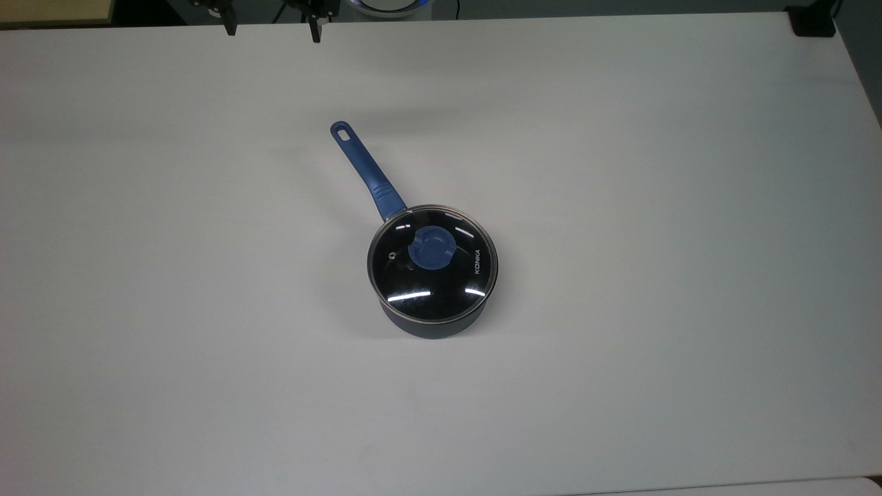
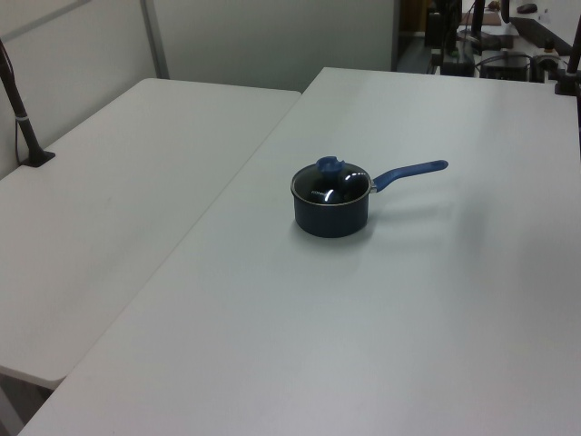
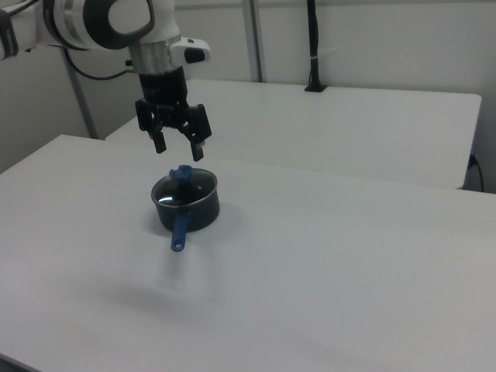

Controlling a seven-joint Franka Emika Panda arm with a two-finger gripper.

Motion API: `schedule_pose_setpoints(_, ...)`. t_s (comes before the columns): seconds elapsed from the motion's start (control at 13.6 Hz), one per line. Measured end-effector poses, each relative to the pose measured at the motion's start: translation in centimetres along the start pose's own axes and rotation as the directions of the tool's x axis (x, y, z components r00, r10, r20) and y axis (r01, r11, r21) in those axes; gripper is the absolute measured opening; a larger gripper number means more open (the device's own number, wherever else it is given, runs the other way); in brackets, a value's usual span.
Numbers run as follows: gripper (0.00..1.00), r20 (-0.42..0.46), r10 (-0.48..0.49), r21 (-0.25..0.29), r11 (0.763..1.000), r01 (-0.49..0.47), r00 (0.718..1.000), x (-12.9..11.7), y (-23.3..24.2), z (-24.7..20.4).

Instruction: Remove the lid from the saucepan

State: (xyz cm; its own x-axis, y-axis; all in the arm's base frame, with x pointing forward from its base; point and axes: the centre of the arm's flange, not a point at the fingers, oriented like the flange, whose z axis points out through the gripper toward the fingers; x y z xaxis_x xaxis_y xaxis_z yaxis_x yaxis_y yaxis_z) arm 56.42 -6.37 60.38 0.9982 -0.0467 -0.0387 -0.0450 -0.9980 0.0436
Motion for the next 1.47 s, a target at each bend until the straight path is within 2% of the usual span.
schedule_pose_setpoints(0.07,1.0,0.0,0.024,0.001,1.0,-0.024,1.0,-0.1,1.1,0.0)
schedule_pose_setpoints(0.59,1.0,0.017,-0.036,0.0,0.999,0.036,0.999,0.5,-0.1,1.1)
schedule_pose_setpoints(0.96,1.0,-0.016,-0.071,-0.009,0.997,0.07,0.997,3.3,-2.2,4.1)
schedule_pose_setpoints(1.1,1.0,-0.101,-0.09,0.003,0.996,0.091,0.991,5.6,-4.0,5.4)
schedule_pose_setpoints(1.18,1.0,-0.121,-0.105,-0.001,0.994,0.105,0.987,6.6,-5.1,6.5)
schedule_pose_setpoints(1.33,1.0,-0.107,-0.182,-0.014,0.983,0.181,0.977,8.3,-8.4,9.9)
schedule_pose_setpoints(1.47,1.0,-0.124,-0.212,0.014,0.976,0.215,0.969,9.4,-11.8,11.1)
